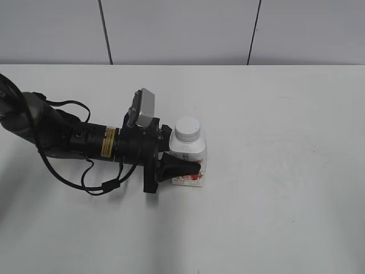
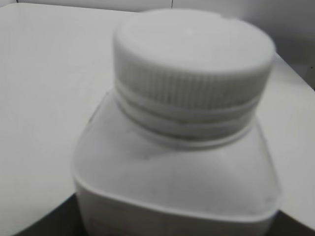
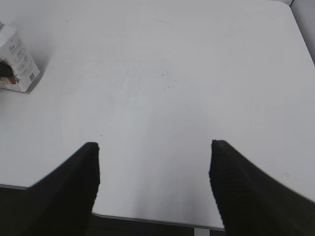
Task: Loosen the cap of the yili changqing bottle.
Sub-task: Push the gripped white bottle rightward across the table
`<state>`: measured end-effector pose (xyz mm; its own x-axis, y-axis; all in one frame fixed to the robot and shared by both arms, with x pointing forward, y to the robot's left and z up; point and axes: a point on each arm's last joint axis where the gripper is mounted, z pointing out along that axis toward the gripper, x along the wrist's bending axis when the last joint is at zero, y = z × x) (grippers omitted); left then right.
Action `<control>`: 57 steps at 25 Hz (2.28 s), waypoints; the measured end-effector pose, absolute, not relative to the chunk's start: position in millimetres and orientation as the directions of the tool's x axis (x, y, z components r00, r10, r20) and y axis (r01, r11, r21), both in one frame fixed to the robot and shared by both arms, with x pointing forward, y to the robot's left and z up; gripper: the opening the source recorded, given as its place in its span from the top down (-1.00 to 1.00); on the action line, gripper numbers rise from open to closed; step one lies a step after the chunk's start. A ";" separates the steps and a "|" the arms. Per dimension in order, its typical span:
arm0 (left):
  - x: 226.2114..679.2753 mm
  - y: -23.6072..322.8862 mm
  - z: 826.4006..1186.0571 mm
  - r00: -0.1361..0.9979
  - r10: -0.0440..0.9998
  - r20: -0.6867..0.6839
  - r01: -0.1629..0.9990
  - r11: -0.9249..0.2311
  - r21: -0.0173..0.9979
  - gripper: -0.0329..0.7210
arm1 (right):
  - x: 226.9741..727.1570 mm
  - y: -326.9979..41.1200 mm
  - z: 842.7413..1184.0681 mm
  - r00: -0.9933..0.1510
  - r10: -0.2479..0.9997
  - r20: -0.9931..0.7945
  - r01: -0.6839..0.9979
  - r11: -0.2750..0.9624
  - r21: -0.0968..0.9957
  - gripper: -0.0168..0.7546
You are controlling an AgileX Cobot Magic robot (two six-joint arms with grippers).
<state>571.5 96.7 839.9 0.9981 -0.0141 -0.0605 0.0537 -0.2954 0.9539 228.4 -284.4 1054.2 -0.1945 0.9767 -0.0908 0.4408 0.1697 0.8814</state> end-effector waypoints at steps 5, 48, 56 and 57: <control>570.9 97.1 831.9 0.997 -0.009 -0.070 0.064 -0.301 0.951 -0.08 | 228.4 -284.4 1054.2 -0.195 0.977 -0.091 0.441 0.170 0.881 -0.48; 575.7 96.9 831.7 0.996 0.048 -0.071 0.082 -0.299 0.951 -0.08 | 284.4 -273.5 1084.7 -0.206 0.962 0.180 0.715 0.022 0.698 -0.48; 575.7 96.9 831.8 0.996 0.048 -0.071 0.082 -0.298 0.951 -0.08 | 357.1 -275.6 1093.8 -0.158 0.961 0.225 0.872 0.029 0.488 -0.48; 575.7 96.9 831.8 0.996 0.048 -0.071 0.082 -0.298 0.951 -0.08 | 370.9 -276.1 1092.2 -0.155 0.962 0.227 0.887 0.034 0.460 -0.48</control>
<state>575.7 96.9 831.8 0.9963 0.0477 -0.0714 0.0824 -0.2980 0.9510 370.9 -276.1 1092.2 -0.1548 0.9615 0.2270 0.8872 0.0342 0.4602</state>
